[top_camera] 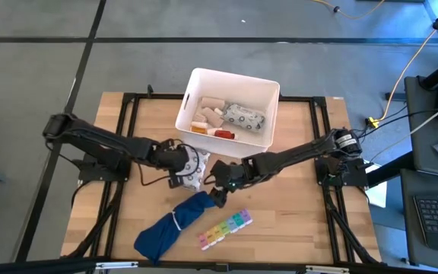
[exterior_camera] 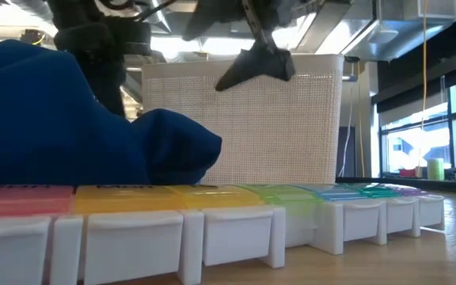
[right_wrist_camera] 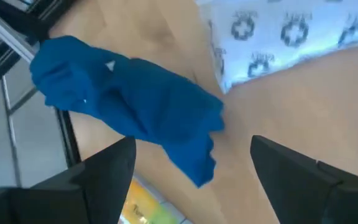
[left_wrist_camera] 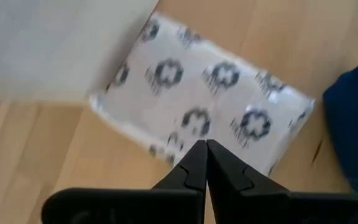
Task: Pick & place medical supplies in basket/bin
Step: Put the white mailer bag into the white container
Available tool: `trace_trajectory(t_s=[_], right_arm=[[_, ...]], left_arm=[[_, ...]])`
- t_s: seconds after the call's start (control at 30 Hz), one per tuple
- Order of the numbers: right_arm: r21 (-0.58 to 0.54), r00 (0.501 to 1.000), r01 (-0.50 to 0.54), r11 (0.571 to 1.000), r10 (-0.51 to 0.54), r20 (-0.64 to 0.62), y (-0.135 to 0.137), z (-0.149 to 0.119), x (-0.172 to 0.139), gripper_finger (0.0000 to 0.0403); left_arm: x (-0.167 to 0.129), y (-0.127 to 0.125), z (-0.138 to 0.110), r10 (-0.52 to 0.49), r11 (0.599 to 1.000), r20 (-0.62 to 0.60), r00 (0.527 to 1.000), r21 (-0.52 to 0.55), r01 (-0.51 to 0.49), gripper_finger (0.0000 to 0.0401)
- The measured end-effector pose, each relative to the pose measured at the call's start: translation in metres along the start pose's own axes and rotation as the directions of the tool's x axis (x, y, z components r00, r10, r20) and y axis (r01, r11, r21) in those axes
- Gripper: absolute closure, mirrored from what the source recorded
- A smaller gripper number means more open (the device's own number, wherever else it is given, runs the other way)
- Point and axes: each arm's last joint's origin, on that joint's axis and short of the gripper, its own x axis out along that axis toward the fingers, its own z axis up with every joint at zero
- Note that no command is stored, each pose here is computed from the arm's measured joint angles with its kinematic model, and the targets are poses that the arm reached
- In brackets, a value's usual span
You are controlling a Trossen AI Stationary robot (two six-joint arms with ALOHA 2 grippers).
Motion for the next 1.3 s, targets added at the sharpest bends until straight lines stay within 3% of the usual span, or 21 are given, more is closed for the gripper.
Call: trace_trajectory(t_s=[0.2, 0.37, 0.57, 0.7, 0.87, 1.17, 1.3], right_arm=[[0.119, 0.996, -0.062, 0.991, 0.053, 0.078, -0.016, -0.004, 0.007, 0.0084], [0.231, 0.984, -0.129, 0.964, 0.095, 0.153, -0.042, -0.016, 0.008, 0.0084], [0.268, 0.930, -0.269, 0.925, 0.178, 0.321, -0.062, -0.032, 0.016, 0.0084], [0.332, 0.903, -0.242, 0.912, 0.087, 0.422, -0.070, -0.042, 0.023, 0.0084], [0.420, 0.890, -0.195, 0.886, -0.020, 0.455, -0.082, -0.050, 0.027, 0.0084], [0.434, 0.894, -0.166, 0.886, -0.051, 0.444, -0.090, -0.051, 0.041, 0.0084], [0.459, 0.903, -0.181, 0.870, -0.038, 0.427, -0.094, -0.055, 0.054, 0.0084]], left_arm=[[-0.013, 0.005, -0.009, 0.015, 0.998, -0.034, 0.999, -0.061, -0.017, 0.0378], [-0.020, 0.006, -0.010, -0.027, 0.993, -0.036, 0.999, -0.112, 0.023, 0.0327], [-0.019, 0.006, -0.014, -0.133, 0.969, -0.084, 0.988, -0.221, 0.112, 0.0259], [-0.010, 0.009, -0.012, -0.154, 0.935, -0.037, 0.987, -0.327, 0.133, 0.0235], [0.006, 0.014, -0.012, -0.198, 0.889, 0.049, 0.979, -0.412, 0.201, 0.0233], [0.035, 0.029, -0.035, -0.144, 0.829, 0.058, 0.988, -0.538, 0.152, 0.0268], [0.044, 0.032, -0.040, -0.162, 0.788, 0.115, 0.980, -0.582, 0.199, 0.0285]])
